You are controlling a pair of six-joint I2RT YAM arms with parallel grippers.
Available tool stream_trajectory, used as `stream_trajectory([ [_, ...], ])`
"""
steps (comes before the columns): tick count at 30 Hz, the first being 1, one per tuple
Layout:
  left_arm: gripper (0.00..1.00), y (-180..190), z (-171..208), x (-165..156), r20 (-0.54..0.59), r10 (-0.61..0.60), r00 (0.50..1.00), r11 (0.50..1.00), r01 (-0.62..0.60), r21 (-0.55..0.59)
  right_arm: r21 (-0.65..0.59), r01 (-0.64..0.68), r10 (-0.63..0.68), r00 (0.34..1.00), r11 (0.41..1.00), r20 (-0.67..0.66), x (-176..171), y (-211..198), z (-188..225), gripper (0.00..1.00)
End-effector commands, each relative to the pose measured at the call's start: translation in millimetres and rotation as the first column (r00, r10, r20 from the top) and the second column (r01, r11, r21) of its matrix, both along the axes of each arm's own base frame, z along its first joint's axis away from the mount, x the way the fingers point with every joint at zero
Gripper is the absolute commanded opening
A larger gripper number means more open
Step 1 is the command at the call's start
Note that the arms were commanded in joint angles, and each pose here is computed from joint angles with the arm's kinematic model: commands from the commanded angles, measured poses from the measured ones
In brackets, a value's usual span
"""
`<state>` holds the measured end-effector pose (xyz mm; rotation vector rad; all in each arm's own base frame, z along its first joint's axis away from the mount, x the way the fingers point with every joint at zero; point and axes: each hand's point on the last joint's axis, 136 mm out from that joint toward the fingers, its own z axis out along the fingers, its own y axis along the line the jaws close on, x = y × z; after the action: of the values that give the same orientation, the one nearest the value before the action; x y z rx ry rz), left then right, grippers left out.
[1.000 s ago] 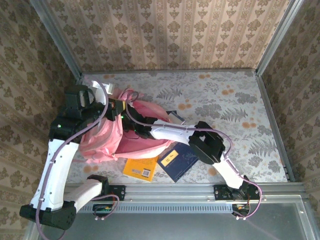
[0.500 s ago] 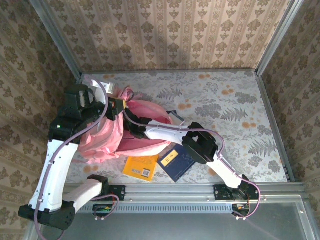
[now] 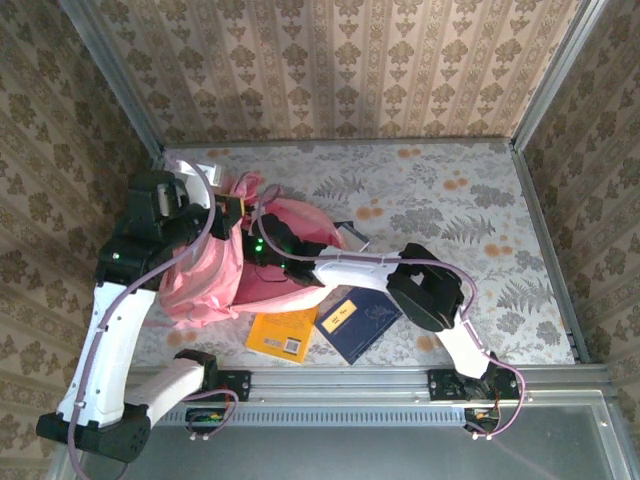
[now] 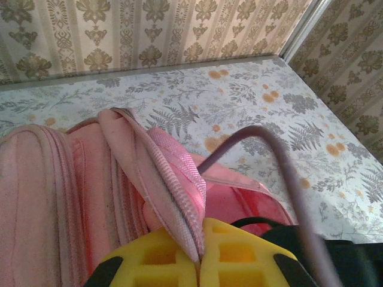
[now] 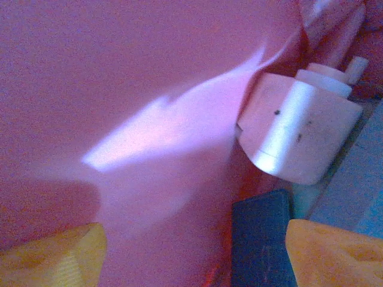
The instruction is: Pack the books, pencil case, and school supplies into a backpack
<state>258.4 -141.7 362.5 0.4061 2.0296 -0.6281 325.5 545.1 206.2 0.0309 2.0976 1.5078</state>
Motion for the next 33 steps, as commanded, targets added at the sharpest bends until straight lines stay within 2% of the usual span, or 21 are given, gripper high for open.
stream_trajectory([
  [1, 0.0, 9, 26, 1, 0.121, 0.037, 0.992, 0.999, -0.037, 0.0, 0.1, -0.013, 0.004, 0.996, 0.995, 0.085, 1, -17, 49, 0.79],
  [5, 0.0, 10, 19, 5, 0.109, 0.051, 0.993, 0.999, -0.051, -0.001, 0.054, 0.006, -0.012, 0.994, 0.999, 0.111, -1, -40, 51, 0.79],
  [11, 0.0, 14, 2, 16, 0.045, 0.109, 0.993, 0.993, -0.107, -0.048, -0.132, 0.091, -0.062, 0.976, 0.987, 0.209, -10, -100, 66, 0.8],
  [15, 0.0, 25, -1, 26, 0.021, 0.188, 0.982, 0.979, -0.186, -0.083, -0.231, 0.164, -0.107, 0.964, 0.959, 0.242, -17, -153, 70, 0.8],
  [21, 0.0, 54, 3, 40, -0.004, 0.347, 0.938, 0.93, -0.345, -0.127, -0.297, 0.273, -0.221, 0.955, 0.915, 0.196, -16, -244, 53, 0.79],
  [27, 0.0, 39, -24, 57, -0.07, 0.299, 0.952, 0.937, -0.307, -0.165, -0.398, 0.329, -0.31, 0.944, 0.856, 0.112, -5, -324, 10, 0.78],
  [31, 0.0, 25, -46, 67, -0.108, 0.237, 0.966, 0.947, -0.254, -0.197, -0.404, 0.27, -0.296, 0.955, 0.874, -0.002, 15, -346, -18, 0.79],
  [33, 0.0, 18, -56, 68, -0.127, 0.205, 0.971, 0.954, -0.227, -0.194, -0.461, 0.233, -0.281, 0.959, 0.856, -0.036, 27, -350, -35, 0.8],
])
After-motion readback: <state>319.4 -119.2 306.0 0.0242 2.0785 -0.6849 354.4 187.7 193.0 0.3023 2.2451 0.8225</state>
